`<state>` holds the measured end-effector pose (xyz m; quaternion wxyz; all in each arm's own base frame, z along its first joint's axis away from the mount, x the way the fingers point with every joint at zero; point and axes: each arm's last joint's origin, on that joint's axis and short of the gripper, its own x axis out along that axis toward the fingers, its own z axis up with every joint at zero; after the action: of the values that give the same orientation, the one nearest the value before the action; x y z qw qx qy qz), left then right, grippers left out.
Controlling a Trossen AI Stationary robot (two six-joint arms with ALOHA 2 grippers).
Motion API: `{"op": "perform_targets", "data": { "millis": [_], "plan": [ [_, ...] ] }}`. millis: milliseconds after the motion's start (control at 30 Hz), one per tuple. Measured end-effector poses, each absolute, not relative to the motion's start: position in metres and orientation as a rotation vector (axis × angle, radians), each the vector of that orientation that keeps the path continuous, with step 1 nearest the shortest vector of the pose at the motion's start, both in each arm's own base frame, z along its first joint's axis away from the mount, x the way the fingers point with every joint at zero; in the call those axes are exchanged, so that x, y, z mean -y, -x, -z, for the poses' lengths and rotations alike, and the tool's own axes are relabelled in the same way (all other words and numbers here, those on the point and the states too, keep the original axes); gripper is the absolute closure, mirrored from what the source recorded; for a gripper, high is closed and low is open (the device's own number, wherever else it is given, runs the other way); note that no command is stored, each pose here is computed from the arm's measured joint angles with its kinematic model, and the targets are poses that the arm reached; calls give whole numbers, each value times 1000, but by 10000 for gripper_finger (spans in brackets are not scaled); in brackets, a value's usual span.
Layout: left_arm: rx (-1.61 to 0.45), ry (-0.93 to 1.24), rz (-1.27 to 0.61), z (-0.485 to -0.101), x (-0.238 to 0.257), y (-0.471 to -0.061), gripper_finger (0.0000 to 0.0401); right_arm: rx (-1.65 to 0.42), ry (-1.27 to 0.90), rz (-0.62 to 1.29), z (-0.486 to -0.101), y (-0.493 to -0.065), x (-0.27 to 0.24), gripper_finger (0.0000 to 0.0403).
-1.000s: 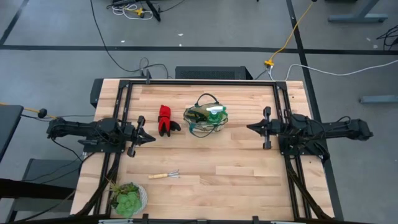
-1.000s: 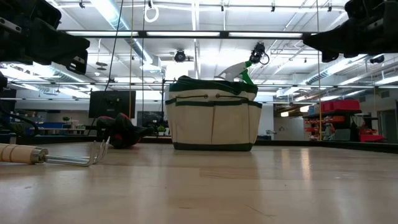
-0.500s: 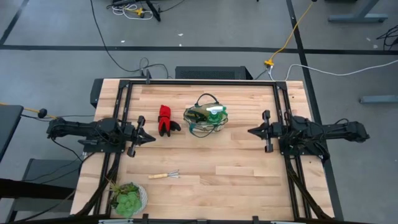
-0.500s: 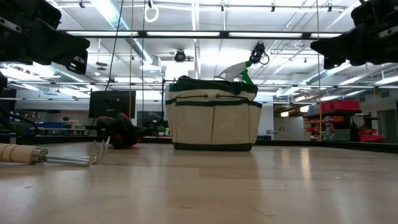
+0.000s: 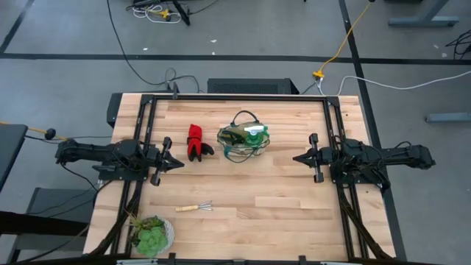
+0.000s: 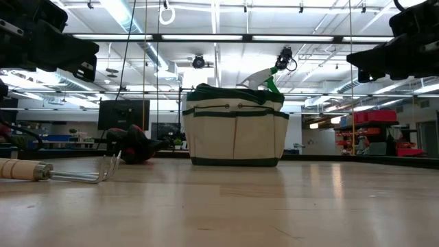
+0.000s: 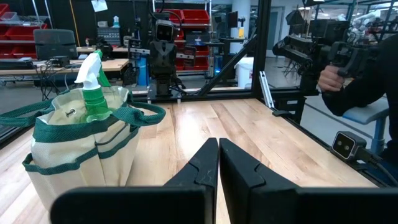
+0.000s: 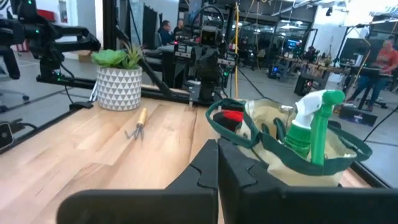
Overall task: Pick & Place Garden tools in Gardening bag
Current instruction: Put the brown hand rake into the gardening bag
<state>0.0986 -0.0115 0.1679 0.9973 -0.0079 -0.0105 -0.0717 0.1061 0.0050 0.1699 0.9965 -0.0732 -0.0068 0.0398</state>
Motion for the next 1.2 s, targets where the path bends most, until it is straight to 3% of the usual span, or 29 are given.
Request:
{"op": "perform_targets", "data": {
  "millis": [1200],
  "plan": [
    [21, 16, 144, -168, 12, -99, 380, -110, 158, 99, -160, -106, 0, 391]
  ]
}}
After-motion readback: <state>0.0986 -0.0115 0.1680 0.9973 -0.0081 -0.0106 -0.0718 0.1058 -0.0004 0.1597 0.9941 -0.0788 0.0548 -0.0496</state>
